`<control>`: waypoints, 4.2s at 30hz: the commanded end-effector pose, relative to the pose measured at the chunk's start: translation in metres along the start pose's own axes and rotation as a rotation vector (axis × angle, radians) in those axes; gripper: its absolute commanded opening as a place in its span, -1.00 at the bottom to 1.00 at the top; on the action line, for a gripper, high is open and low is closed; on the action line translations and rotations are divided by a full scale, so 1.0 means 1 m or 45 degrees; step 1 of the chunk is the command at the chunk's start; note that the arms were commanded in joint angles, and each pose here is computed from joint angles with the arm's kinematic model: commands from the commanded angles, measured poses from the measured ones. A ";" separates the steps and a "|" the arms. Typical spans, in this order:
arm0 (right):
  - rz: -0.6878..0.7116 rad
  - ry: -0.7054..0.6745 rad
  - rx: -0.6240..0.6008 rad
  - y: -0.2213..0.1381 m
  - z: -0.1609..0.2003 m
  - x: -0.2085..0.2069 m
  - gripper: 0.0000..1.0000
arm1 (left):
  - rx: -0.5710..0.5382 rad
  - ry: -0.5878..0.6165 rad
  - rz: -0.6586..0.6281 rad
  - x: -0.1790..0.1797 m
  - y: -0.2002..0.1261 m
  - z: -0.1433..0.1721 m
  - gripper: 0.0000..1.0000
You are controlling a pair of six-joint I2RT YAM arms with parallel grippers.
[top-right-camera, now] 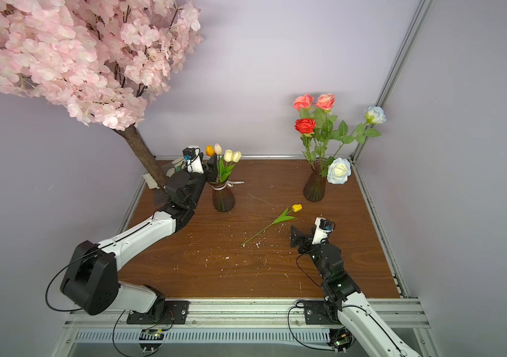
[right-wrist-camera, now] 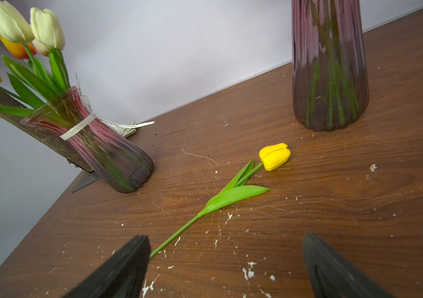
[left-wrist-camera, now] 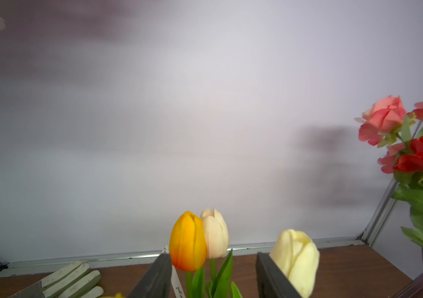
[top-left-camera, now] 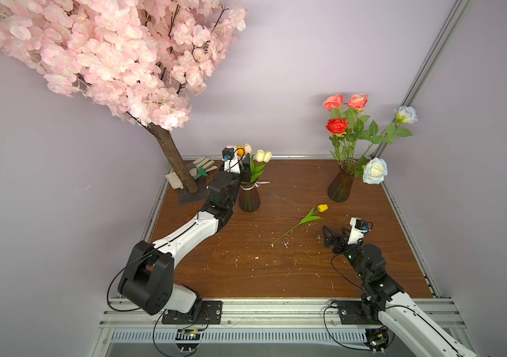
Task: Arrange the flowers in different vases according to their variety
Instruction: Insert the flower into the vase, then pick up the flower at the center of the board.
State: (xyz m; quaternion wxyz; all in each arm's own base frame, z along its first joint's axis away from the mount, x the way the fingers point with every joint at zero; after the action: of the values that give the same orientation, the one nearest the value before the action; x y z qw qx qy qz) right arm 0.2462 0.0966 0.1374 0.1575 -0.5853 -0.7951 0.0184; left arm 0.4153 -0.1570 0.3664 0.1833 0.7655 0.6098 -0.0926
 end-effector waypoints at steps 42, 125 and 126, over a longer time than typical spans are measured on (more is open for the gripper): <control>0.008 0.299 0.202 0.032 0.028 0.003 0.99 | 1.278 0.287 0.270 -0.086 -0.089 0.261 0.96; 0.242 0.193 -0.207 -0.020 -0.026 -0.038 0.99 | 1.796 0.623 0.068 -0.080 -0.101 0.366 -0.70; 0.241 0.192 -0.205 -0.019 -0.026 -0.038 0.99 | 1.800 0.628 0.063 -0.080 -0.101 0.367 -0.70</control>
State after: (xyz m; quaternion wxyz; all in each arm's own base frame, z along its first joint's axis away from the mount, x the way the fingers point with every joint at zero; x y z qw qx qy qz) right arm 0.2443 0.0504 0.1474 0.1781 -0.6721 -0.7160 -0.0625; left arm 0.3361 -0.3642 0.0363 -0.4713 0.7306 0.4047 -0.2835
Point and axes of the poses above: each gripper's point midway between its finger pads, its own y axis out along the fingers, its own x axis along the line the jaws close on, z = x × y, the point moved 1 cm from there along -y, back along the fingers, and after that the axes turned 14 degrees about -y, right-handed, at the moved point
